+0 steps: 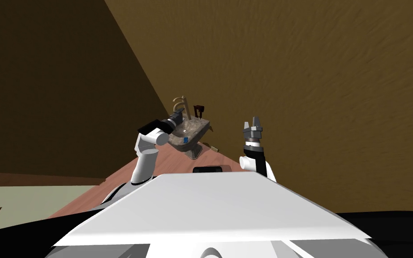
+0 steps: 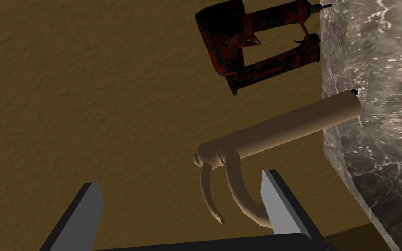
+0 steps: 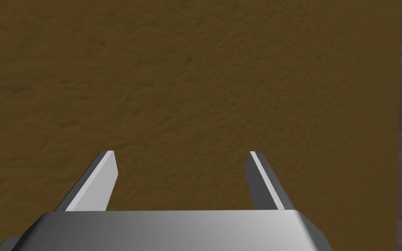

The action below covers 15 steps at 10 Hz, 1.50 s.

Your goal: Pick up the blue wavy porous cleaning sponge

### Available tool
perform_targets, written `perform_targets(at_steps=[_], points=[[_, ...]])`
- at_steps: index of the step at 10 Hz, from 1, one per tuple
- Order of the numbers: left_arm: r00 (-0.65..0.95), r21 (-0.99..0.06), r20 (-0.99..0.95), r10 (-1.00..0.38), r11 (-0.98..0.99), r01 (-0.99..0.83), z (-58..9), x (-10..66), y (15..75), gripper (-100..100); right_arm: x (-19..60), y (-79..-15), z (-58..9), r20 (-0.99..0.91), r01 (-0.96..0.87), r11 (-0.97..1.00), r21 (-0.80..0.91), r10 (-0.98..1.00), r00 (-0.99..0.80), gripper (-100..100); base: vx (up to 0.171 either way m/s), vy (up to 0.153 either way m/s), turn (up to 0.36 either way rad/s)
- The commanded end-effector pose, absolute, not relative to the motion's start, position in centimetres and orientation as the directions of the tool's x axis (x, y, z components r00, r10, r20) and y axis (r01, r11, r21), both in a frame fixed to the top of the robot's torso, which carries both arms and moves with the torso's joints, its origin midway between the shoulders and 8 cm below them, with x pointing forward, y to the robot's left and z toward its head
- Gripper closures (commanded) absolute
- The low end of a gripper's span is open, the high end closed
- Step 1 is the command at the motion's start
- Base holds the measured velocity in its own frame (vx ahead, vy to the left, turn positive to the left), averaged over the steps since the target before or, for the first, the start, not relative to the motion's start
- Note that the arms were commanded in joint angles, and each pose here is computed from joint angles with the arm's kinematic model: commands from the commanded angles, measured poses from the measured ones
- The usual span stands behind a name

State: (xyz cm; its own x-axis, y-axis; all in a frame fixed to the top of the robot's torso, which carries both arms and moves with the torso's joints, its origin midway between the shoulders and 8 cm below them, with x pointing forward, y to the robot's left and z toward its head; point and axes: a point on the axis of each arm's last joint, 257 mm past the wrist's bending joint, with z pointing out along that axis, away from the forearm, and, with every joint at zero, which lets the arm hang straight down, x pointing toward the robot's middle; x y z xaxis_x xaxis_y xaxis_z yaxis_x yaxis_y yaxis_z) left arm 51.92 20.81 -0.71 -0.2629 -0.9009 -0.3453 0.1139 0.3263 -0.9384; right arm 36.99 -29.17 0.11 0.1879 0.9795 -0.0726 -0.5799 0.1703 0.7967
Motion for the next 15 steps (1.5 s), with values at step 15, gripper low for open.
perform_targets(at_steps=[15], points=[[-0.500,-0.807,-0.431,-0.751,0.569,-0.159,-8.3,52.4,19.9,-100,37.0,-29.2,0.1,-0.073,-0.580,0.170,0.797,0.979,0.188,0,0.017,-0.008,-0.054]])
